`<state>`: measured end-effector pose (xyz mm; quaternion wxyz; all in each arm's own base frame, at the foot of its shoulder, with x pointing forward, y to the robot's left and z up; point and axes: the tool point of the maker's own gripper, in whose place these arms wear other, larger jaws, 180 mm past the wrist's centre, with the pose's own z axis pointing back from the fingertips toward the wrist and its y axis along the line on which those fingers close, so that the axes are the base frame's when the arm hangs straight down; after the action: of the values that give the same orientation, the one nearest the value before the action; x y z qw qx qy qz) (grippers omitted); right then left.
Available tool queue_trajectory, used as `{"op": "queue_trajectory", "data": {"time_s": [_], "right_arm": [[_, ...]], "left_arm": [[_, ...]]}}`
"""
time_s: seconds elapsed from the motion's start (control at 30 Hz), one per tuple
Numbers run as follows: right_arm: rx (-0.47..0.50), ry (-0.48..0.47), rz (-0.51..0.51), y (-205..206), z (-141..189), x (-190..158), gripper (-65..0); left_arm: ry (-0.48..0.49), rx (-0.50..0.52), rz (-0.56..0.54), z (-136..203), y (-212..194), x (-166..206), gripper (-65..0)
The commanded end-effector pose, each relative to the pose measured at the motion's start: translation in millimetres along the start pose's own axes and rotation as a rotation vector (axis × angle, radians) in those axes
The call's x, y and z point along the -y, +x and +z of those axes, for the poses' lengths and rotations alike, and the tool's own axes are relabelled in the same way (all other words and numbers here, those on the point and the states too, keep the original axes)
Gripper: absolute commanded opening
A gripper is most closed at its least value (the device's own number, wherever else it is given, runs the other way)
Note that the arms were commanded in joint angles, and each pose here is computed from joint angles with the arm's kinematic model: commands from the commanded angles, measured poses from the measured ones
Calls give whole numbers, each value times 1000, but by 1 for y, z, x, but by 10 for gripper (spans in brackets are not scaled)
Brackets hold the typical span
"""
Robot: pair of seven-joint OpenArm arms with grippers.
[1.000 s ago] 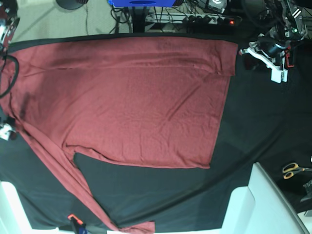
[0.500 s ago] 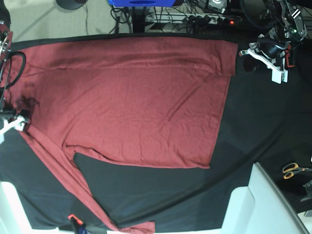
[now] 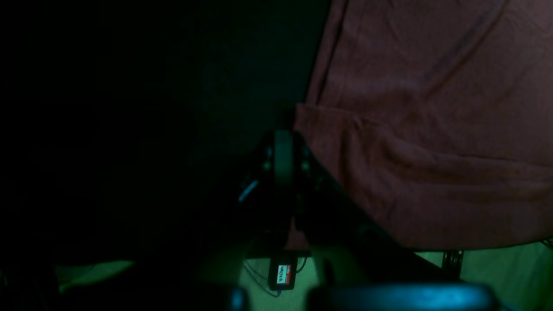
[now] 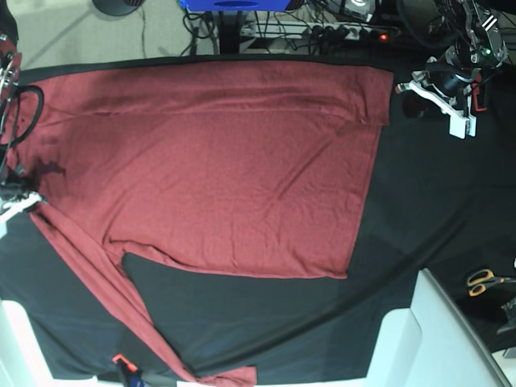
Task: Fold the T-shirt properly
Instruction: 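Grasp the shirt's shoulder fabric with the right gripper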
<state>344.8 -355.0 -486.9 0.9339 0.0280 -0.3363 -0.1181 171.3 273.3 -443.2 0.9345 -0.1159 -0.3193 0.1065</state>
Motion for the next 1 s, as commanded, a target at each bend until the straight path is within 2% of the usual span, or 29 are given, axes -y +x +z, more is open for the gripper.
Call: {"op": "queue_trajectory", "data": {"time_s": [0.0, 0.17, 0.33, 0.53, 0.67, 0.77, 0.97], "right_arm": [[54, -14, 4, 22, 7, 12, -648], [57, -25, 55, 19, 16, 16, -650], [88, -66, 20, 25, 35, 35, -650], [51, -76, 50, 23, 42, 36, -650], [62, -89, 88, 21, 50, 38, -650], [63, -84, 76, 18, 49, 36, -650], [30, -114, 13, 1, 57, 53, -650]], "left_arm": [[0, 29, -10, 3, 10, -2, -650], [0, 29, -10, 3, 10, -2, -650], [-2, 28, -12, 3, 10, -1, -650], [-6, 26, -14, 2, 9, 0, -650], [-6, 26, -14, 2, 9, 0, -650], [-6, 26, -14, 2, 9, 0, -650], [-6, 26, -14, 2, 9, 0, -650]]}}
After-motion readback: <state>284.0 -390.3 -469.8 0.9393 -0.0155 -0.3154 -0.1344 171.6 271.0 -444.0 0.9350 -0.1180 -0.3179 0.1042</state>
